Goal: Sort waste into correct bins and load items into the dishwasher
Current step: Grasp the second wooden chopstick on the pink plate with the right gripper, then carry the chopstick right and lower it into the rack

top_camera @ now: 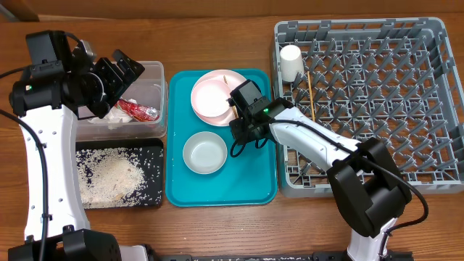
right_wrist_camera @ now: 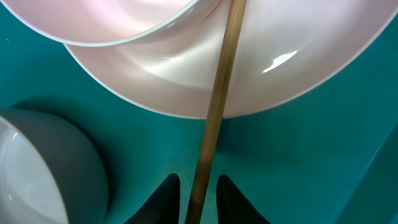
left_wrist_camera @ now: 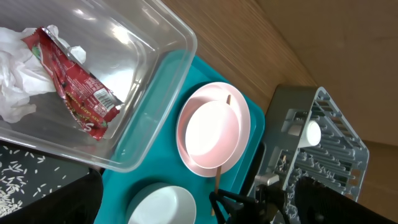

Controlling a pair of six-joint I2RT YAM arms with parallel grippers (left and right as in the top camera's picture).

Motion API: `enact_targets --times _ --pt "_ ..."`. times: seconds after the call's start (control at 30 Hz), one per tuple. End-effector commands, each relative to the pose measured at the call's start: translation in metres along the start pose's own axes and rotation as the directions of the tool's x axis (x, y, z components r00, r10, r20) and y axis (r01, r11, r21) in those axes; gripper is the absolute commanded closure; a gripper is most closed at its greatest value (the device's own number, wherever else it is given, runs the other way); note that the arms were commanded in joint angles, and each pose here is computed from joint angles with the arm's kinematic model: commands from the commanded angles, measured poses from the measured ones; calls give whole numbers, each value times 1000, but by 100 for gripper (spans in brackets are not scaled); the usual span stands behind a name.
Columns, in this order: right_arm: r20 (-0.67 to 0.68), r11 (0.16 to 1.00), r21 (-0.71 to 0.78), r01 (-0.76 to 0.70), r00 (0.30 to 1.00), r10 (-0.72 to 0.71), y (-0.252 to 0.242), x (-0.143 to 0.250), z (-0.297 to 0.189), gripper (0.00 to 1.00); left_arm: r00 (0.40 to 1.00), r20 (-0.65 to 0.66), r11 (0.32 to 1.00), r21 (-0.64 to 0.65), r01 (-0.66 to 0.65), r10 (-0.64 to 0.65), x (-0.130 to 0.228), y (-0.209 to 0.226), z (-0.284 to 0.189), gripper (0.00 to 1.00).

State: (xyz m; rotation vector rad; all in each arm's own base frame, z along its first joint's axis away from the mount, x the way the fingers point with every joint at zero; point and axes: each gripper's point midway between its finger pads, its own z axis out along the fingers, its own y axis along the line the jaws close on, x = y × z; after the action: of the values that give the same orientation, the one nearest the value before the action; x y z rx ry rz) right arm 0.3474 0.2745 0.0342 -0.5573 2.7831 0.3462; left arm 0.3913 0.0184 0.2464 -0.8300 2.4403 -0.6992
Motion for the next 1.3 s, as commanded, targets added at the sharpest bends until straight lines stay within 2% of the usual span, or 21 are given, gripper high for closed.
enact_targets --times 0.0,0.1,0.23,0.5,0.73,0.83,1.03,1.27 --pt "-6 1000 7 -6 1000 6 0 2 2 80 1000 8 1000 13 -6 6 -3 -4 -3 0" --pt "-7 1000 7 -6 1000 6 -1 2 2 85 1000 8 1000 13 -6 6 -3 -4 -3 0" --pt "-15 1000 10 -7 1000 7 -1 4 2 85 1000 8 1000 13 -6 6 -3 -4 -3 0" --pt "-24 1000 13 -25 999 25 -2 6 1 96 1000 8 1000 12 -6 6 -3 -4 -3 0" --pt "12 999 24 -46 999 46 -7 -5 -9 96 1000 8 1000 12 -6 6 -3 -4 -3 0" --pt "48 992 34 -118 992 117 -18 -19 -24 96 1000 8 1000 12 -6 6 -3 -4 -3 0" --pt "135 986 22 -166 977 162 -35 -41 -57 96 1000 8 1000 12 -6 6 -3 -4 -3 0" --pt "211 975 24 -221 954 211 -60 -45 -116 96 1000 8 1000 12 -6 6 -3 -4 -3 0"
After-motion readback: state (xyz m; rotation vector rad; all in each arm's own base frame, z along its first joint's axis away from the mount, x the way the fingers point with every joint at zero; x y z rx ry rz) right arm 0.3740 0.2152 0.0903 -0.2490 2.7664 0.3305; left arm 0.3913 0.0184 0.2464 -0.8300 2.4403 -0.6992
